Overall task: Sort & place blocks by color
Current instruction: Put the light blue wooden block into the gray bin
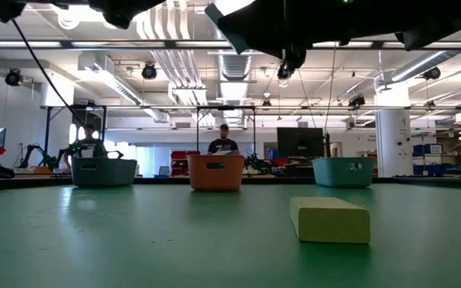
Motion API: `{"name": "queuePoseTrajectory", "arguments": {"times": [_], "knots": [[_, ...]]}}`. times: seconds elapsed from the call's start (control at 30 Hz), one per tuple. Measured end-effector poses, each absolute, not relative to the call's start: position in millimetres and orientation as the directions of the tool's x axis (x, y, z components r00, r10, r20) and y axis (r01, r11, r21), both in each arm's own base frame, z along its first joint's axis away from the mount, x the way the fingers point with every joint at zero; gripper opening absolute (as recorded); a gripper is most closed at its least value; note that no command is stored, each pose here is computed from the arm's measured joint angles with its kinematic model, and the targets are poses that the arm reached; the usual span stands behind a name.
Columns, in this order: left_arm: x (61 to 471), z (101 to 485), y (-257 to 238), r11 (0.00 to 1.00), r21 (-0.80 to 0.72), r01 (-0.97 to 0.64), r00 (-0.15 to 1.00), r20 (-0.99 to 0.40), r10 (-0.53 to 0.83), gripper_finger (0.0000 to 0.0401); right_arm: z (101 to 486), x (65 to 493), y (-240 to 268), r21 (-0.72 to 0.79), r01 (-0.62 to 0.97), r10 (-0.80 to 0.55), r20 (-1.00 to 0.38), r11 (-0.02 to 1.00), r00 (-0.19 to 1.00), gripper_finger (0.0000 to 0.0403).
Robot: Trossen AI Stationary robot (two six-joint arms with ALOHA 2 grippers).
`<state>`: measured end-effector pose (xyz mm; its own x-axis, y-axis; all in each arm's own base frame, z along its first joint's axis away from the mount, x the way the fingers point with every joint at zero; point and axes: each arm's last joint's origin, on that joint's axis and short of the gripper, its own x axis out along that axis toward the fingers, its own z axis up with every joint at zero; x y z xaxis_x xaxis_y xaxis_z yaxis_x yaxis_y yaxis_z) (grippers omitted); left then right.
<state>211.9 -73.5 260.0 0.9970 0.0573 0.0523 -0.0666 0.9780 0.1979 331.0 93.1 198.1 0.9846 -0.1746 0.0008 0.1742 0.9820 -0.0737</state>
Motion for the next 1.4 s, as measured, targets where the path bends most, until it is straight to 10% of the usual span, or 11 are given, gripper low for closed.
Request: {"name": "queuePoseTrajectory", "arguments": {"times": [0.77, 1.4], "knots": [[288.6, 211.7, -51.4, 0.973, 0.204, 0.104, 0.935, 0.314, -0.166, 0.0247, 200.5, 332.4, 94.5, -0.077, 0.152, -0.152, 0.009, 0.985, 0.988, 0.0117], [290.8, 205.4, -42.3, 0.978, 0.183, 0.099, 0.953, 0.264, -0.146, 0.0115, 200.4, 332.5, 94.5, -0.085, 0.15, -0.15, 0.008, 0.985, 0.989, 0.0124]]}}
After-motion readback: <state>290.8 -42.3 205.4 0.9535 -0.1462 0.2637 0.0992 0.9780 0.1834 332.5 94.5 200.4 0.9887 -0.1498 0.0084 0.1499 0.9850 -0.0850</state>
